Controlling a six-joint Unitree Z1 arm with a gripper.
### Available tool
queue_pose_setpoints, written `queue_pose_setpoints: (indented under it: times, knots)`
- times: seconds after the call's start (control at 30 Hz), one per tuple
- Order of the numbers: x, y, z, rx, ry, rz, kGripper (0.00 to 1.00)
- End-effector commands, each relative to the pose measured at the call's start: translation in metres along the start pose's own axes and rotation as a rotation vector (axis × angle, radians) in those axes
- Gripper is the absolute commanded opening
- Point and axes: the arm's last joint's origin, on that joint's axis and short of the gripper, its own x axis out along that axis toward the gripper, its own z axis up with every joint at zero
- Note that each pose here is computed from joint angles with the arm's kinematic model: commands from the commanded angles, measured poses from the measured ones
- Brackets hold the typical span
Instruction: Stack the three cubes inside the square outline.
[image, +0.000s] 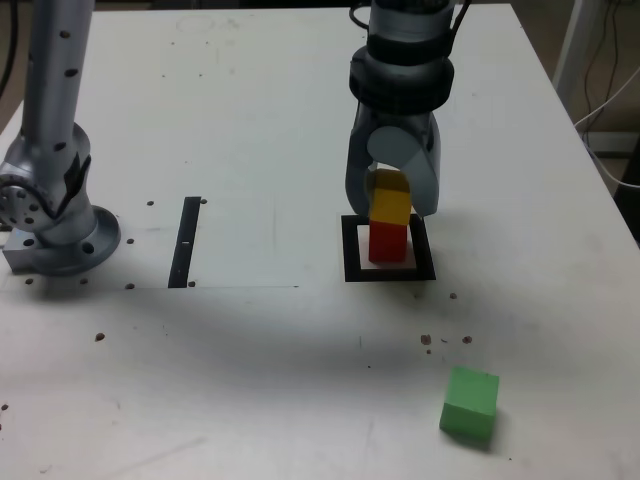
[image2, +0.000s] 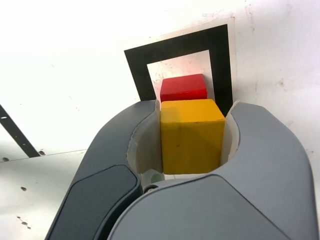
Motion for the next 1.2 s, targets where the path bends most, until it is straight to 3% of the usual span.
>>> queue_pose_setpoints:
  times: [0.0, 1.0, 1.07, 1.17]
  knots:
    - [-0.001, 0.001, -0.001, -0.006, -0.008, -0.004, 0.38]
    - [0.012, 0.003, 0.001, -0.011, 0.003, -0.019, 0.39]
    - [0.012, 0.003, 0.001, -0.008, 0.001, -0.021, 0.46]
    - [0.013, 0.003, 0.002, 0.001, -0.002, -0.024, 0.7]
